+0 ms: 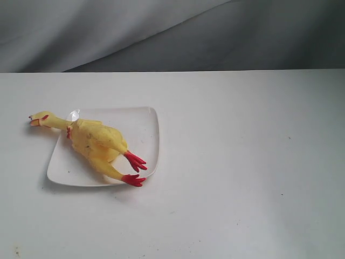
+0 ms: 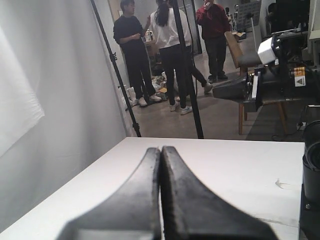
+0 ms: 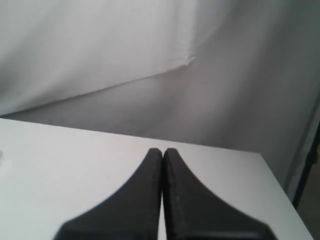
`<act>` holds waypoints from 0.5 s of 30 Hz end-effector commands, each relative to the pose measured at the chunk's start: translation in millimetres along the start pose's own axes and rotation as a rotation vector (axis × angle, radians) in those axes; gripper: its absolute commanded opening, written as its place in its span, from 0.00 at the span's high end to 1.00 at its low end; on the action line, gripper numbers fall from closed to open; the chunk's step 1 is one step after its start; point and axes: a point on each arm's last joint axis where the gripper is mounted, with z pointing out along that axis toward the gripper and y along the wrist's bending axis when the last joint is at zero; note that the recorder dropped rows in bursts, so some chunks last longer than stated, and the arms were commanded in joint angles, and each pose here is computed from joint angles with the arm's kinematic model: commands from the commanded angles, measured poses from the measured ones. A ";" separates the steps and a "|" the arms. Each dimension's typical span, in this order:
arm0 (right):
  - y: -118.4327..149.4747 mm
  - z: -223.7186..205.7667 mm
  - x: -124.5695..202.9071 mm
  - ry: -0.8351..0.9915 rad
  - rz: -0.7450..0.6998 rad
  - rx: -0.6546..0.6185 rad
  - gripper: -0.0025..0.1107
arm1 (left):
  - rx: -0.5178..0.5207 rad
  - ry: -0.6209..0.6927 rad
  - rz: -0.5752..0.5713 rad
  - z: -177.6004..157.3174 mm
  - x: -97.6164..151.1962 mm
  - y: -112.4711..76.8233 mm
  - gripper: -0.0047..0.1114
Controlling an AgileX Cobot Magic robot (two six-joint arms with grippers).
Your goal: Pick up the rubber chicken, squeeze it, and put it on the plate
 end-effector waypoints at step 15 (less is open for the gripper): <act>4.5 9.3 58.2 0.202 0.095 0.053 0.98 | 0.001 -0.003 -0.012 0.2 0.9 -0.1 0.96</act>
